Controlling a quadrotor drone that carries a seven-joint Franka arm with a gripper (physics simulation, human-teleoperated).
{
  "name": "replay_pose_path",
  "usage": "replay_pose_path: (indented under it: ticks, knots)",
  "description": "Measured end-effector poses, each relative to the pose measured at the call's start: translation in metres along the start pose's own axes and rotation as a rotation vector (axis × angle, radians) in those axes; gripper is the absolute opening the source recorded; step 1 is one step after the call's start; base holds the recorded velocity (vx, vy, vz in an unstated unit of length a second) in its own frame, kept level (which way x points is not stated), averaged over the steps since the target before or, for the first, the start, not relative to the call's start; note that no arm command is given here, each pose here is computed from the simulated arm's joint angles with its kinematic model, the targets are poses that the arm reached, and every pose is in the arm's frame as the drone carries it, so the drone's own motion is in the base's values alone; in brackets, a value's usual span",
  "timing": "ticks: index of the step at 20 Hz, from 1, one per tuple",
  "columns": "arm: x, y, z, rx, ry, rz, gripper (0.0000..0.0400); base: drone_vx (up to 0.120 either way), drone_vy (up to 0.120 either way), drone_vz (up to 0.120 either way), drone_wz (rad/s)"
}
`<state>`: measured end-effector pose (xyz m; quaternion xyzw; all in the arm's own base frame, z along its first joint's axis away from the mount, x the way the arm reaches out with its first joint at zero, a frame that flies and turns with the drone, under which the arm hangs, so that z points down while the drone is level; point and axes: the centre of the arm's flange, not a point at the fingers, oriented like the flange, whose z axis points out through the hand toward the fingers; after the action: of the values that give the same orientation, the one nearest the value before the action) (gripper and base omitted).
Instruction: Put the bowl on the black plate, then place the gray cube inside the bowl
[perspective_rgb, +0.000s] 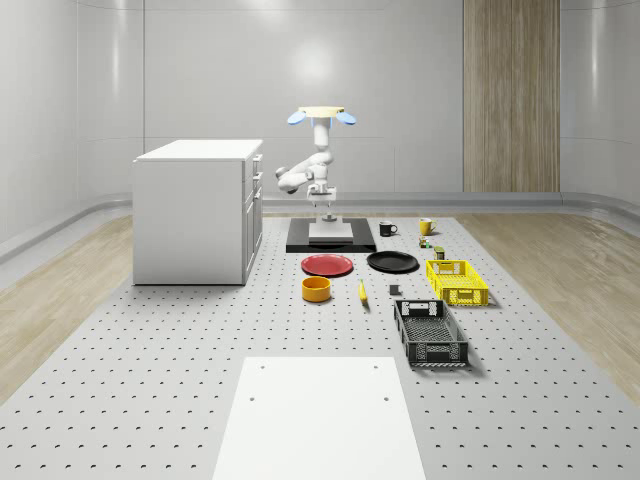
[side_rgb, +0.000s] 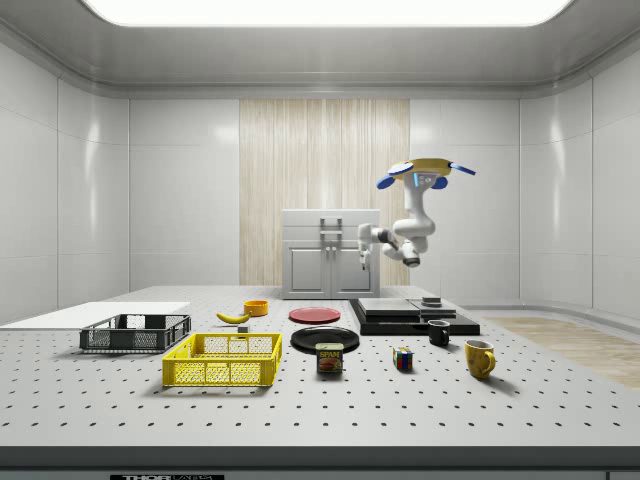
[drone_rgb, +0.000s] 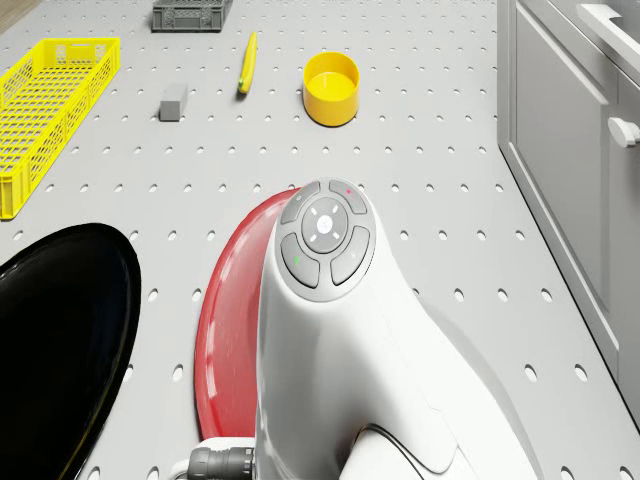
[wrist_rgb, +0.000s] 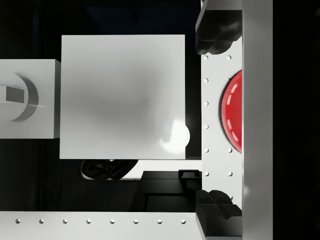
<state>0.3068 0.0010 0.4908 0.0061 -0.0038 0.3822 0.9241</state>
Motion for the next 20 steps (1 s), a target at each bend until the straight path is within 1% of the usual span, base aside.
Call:
replay_pose_path:
  ticks: [20]
  knots:
    - [-0.0009,-0.0008,-0.0001,-0.008,0.009,0.0,0.04,0.12,0.0,-0.12,0.0]
